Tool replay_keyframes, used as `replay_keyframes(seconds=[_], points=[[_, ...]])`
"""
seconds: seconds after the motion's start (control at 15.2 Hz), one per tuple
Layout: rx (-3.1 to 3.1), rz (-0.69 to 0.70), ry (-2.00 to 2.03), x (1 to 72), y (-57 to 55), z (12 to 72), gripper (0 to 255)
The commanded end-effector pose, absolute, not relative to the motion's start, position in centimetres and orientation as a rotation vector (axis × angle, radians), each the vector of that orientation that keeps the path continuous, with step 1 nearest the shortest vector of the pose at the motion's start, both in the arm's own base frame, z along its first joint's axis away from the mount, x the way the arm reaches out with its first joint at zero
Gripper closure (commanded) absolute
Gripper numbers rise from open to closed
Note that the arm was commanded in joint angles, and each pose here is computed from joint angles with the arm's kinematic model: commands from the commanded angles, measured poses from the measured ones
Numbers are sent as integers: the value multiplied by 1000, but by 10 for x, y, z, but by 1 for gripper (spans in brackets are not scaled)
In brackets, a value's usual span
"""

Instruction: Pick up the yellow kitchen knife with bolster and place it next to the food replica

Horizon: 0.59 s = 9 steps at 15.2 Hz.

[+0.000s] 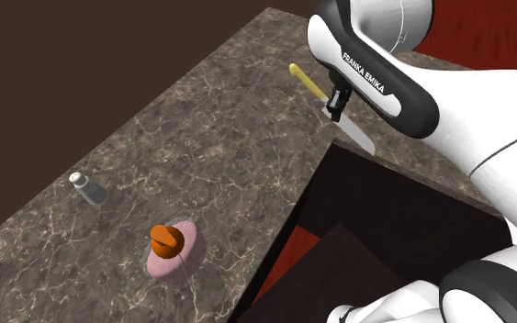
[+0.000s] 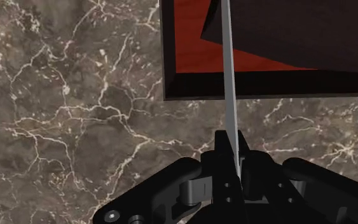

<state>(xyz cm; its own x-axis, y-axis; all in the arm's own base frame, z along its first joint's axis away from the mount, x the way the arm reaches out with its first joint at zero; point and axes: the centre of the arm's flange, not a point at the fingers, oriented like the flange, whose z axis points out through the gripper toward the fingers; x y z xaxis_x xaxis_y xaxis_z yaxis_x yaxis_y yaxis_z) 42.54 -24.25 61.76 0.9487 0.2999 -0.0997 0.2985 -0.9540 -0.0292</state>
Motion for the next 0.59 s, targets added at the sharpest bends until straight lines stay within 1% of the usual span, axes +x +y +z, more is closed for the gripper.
replay_keyframes(seconds=[0.0, 0.53], points=[[-3087, 162, -476, 407, -261, 618, 255], [-3087, 162, -476, 333, -337, 618, 255]])
